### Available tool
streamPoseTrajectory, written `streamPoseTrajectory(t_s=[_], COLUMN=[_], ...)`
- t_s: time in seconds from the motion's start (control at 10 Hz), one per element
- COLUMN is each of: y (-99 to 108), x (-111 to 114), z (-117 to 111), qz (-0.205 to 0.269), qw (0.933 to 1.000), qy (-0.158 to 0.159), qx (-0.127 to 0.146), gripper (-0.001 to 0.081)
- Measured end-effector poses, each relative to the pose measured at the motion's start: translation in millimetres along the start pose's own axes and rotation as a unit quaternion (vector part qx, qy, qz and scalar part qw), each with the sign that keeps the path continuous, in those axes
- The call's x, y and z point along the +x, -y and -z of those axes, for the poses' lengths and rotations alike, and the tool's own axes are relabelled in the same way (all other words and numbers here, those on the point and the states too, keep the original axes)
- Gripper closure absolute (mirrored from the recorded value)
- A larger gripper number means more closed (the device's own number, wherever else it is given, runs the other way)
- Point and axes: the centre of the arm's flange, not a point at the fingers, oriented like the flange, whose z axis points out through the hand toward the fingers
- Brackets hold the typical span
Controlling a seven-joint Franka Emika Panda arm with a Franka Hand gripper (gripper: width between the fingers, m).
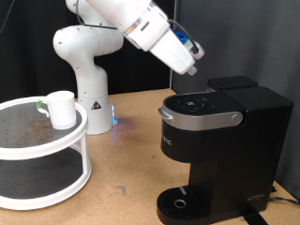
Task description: Make a cup of coffee with the keurig machine
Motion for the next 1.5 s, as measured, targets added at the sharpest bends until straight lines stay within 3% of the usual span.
streamPoseTrajectory(t_s=[0.1, 0.3, 0.4, 0.6, 0.9, 1.1, 1.5], y=[2, 5, 2, 0, -4, -9, -16], x=[-10, -18, -16, -22, -46, -59, -85], z=[7, 13, 14, 17, 46, 73, 113], qz=[0.000, 0.002, -0.013, -0.067, -0.103, -0.111, -0.117], qw=[0.9998, 0.9998, 0.9998, 0.9938, 0.9852, 0.9859, 0.9896], qy=[0.017, 0.021, -0.007, -0.069, -0.104, -0.097, -0.049], qx=[0.003, 0.005, -0.014, -0.057, -0.088, -0.079, -0.068], gripper=[0.0803, 0.0803, 0.0803, 0.0803, 0.0803, 0.0803, 0.0803])
